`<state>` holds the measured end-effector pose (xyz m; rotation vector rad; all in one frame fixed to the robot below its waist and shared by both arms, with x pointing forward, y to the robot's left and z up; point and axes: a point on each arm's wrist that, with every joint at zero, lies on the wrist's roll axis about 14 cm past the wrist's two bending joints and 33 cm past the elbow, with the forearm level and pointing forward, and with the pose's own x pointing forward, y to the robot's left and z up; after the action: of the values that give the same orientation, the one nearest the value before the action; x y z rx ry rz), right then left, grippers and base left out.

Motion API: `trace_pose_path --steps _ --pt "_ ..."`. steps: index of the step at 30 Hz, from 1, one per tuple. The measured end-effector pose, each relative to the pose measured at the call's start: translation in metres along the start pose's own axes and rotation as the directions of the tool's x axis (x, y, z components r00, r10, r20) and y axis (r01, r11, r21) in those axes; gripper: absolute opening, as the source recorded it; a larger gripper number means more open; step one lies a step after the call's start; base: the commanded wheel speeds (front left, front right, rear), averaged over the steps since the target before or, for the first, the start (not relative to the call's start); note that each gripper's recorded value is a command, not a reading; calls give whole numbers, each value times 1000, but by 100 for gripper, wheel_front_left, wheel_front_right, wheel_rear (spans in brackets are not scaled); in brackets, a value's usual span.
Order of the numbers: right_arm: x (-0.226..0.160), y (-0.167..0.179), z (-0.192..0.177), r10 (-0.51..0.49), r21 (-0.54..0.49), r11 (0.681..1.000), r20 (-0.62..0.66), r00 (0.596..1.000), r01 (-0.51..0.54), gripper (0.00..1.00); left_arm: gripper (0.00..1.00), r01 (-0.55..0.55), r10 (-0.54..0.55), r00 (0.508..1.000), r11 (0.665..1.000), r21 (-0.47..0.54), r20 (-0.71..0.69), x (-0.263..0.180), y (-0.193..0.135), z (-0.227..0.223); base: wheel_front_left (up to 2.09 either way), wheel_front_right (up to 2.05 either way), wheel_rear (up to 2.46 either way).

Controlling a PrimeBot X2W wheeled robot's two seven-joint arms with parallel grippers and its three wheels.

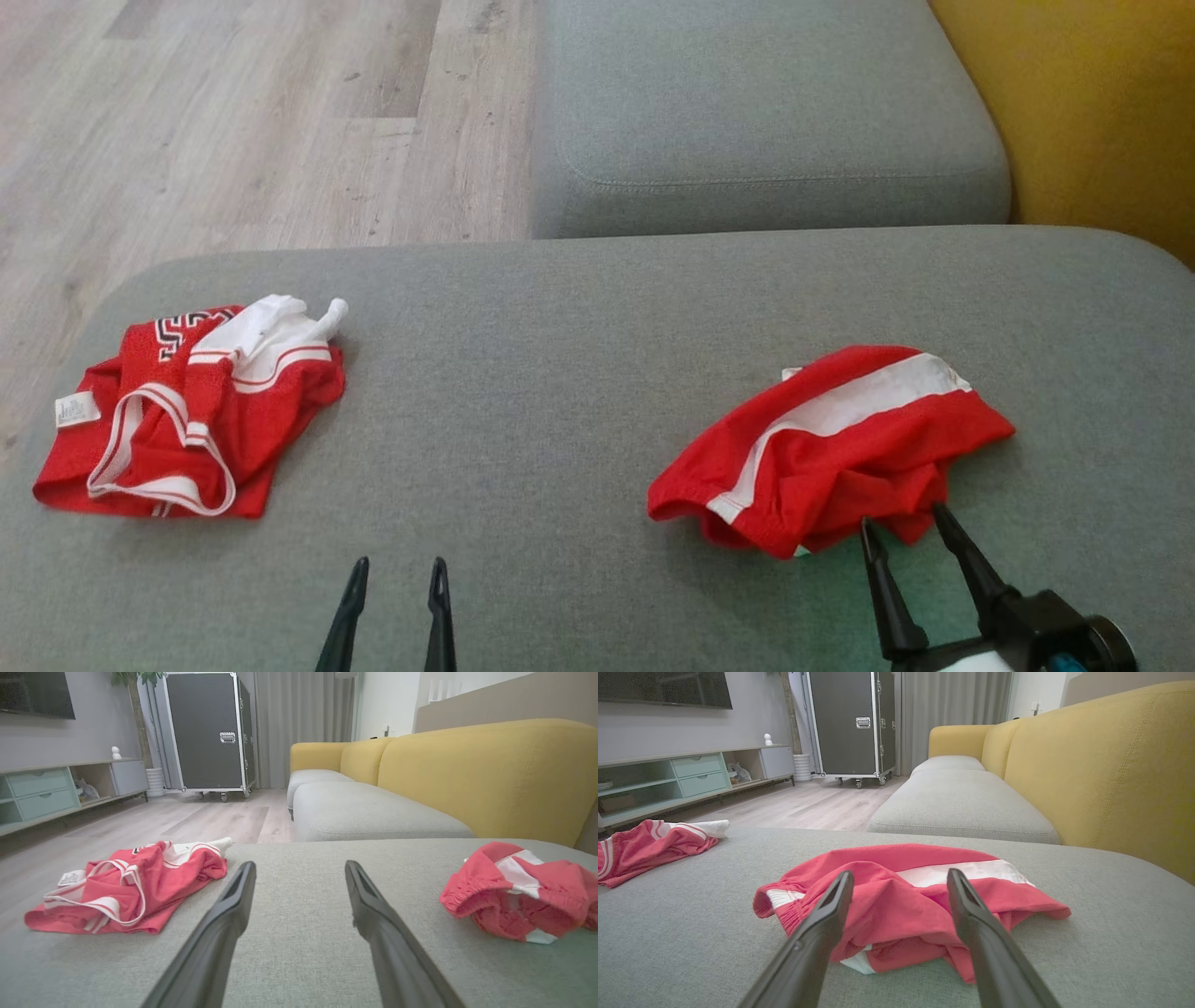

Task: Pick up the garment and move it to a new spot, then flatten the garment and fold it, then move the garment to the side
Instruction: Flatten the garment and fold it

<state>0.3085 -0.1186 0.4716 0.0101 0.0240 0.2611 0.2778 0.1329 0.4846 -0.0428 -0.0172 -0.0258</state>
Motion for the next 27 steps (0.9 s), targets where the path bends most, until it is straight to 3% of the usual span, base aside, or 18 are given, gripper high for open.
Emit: trace_pose_path --steps 4,6,9,13,17,23,27 --pt "-1 -1 -1 -5 2 1000 -3 1000 5 100 100 43 -46 998 997 -64 -33 -1 -9 -9 0 0 0" --pt "-1 -1 -3 -6 4 1000 -8 1000 6 100 100 106 -115 992 984 -142 -55 -2 -24 -15 0 0 0" --pt "-2 0 -4 -6 8 1000 -14 1000 6 100 100 226 -259 962 933 -281 -89 -6 -57 -27 0 0 0" --pt "-5 -1 -8 -11 12 1000 -25 1000 11 100 100 318 -391 912 865 -387 -124 1 -90 -40 0 0 0" --pt "-10 -6 -13 -22 6 1000 -41 999 22 100 100 360 -495 850 797 -484 -182 5 -119 -53 0 0 0" --pt "-15 -12 -17 -39 1 999 -57 998 39 100 100 349 -602 743 721 -598 -292 -2 -144 -77 0 0 0" --pt "-15 -19 -16 -53 -13 999 -56 997 52 100 100 420 -693 691 616 -667 -205 14 -188 -48 0 0 0"
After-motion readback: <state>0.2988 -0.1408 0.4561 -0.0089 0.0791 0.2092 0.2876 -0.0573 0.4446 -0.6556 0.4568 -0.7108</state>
